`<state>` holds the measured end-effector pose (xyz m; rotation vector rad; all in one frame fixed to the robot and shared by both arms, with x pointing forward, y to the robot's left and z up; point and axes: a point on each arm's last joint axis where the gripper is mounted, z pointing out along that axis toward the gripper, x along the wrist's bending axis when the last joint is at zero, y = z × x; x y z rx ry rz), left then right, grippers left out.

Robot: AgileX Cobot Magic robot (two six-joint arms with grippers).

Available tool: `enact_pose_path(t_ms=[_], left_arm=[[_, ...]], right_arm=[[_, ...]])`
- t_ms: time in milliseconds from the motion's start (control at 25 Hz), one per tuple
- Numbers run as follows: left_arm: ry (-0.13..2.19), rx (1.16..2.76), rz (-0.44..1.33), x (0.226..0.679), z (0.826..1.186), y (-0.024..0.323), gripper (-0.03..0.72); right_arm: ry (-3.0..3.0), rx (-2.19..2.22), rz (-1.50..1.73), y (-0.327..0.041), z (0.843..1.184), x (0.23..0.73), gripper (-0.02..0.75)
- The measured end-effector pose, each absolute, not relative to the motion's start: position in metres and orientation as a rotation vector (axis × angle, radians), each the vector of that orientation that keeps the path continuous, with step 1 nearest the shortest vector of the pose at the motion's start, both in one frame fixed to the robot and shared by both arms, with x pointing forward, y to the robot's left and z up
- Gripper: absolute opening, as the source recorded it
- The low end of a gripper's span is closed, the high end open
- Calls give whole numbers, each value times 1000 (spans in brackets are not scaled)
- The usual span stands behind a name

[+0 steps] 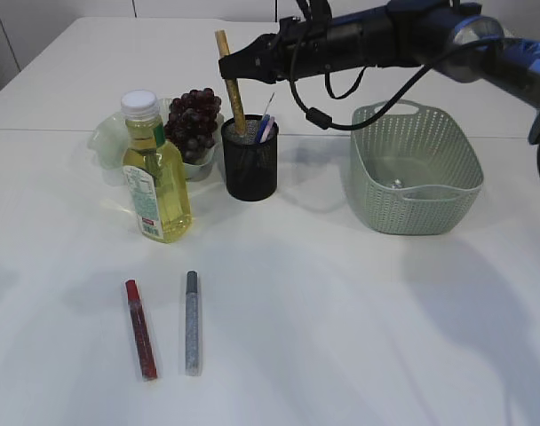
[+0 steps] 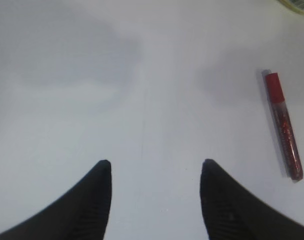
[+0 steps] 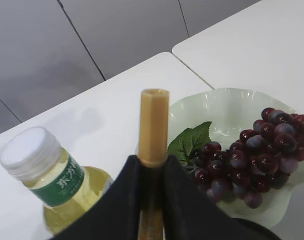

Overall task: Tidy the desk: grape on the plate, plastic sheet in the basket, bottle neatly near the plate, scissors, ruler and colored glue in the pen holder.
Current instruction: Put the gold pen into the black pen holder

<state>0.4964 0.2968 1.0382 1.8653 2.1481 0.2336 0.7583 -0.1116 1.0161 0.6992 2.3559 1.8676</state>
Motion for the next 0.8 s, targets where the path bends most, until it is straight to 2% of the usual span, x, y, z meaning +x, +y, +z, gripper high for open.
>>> enact_pose_path(t_ms=[160,360,800], left_arm=[[2167,1884,202,494,1037,297,415],[2169,1887,199,493,1037,297,415],[2170,1890,198,493,1037,297,415]], right_arm=[[2275,608,1939,-108,995,767,100],[2138,527,2018,-108,1002,770,100],[2193,435,1831,-110,993,773,129]])
